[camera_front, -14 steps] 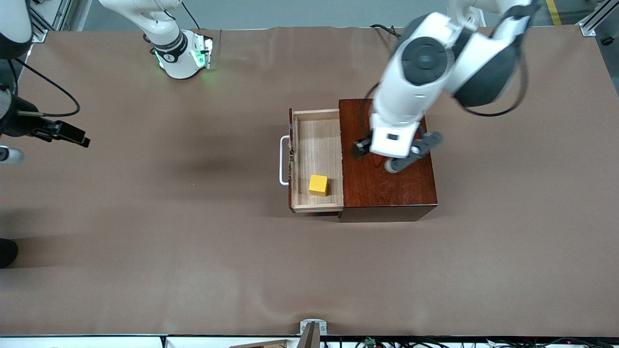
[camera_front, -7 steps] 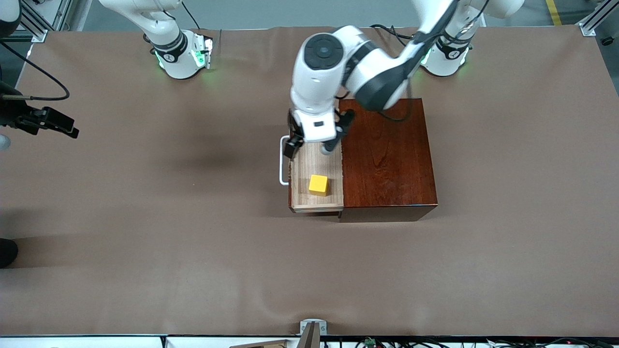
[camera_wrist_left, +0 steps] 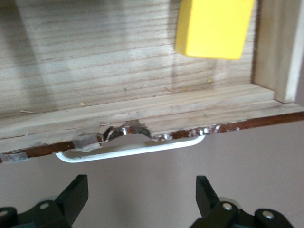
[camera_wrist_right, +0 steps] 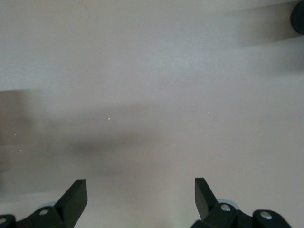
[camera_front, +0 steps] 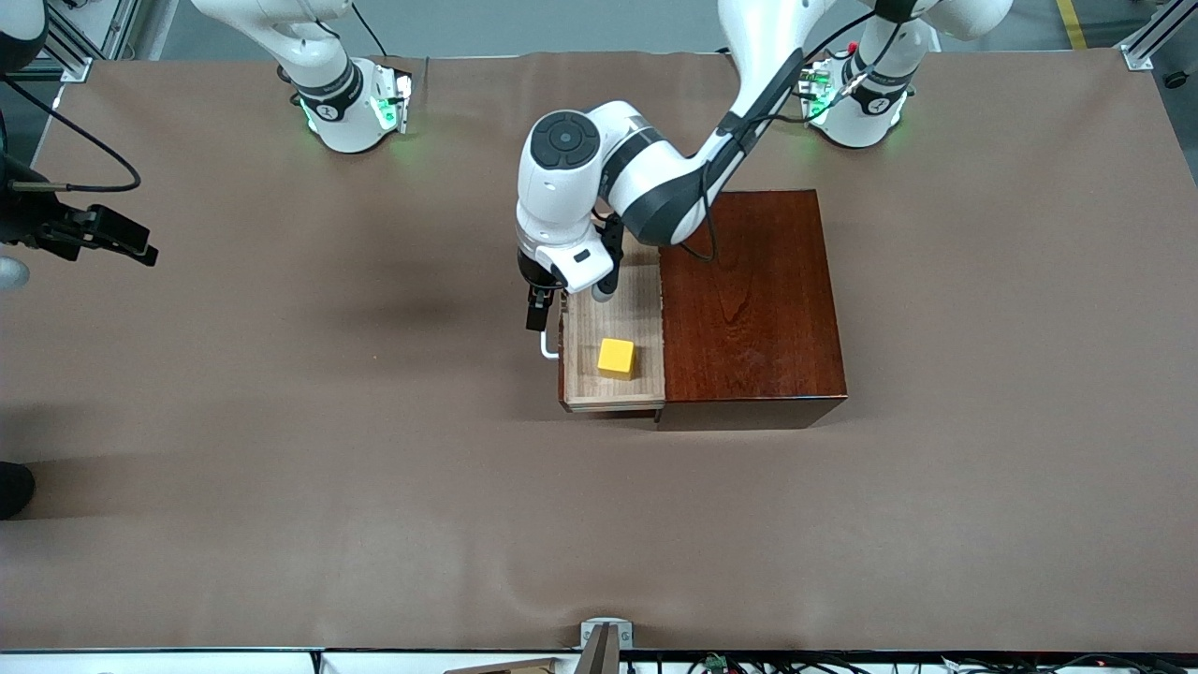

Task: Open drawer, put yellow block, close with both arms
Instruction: 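Push the drawer shut into the box with the left gripper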

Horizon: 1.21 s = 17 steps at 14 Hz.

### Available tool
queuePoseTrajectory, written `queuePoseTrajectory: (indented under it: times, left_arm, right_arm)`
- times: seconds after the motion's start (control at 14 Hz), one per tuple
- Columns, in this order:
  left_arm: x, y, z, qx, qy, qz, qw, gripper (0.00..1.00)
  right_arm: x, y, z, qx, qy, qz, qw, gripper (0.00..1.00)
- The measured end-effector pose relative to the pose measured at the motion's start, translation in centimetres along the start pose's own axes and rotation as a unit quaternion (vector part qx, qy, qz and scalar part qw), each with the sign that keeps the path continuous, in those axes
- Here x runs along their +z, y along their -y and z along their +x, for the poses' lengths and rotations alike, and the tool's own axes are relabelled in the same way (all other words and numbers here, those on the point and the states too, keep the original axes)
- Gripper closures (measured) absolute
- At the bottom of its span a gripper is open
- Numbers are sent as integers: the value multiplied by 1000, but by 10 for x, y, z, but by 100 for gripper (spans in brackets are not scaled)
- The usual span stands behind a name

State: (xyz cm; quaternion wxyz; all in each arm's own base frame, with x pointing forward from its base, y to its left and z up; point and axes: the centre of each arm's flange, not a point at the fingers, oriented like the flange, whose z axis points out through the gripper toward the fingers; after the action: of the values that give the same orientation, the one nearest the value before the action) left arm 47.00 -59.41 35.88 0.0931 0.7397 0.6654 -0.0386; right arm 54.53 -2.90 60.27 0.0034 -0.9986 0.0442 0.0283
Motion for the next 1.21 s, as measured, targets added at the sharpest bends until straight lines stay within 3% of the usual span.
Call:
queuePoseTrajectory:
  times: [0.57,1.21]
  left_arm:
    - [51,4,11,-25,-23,29,999,0]
    - [38,-11,40,-58,-85,58,993,0]
  right_arm:
    - [1,-1,0,0,2,-1,1000,0]
    - [2,-3,0,1,4,-1,1000,0]
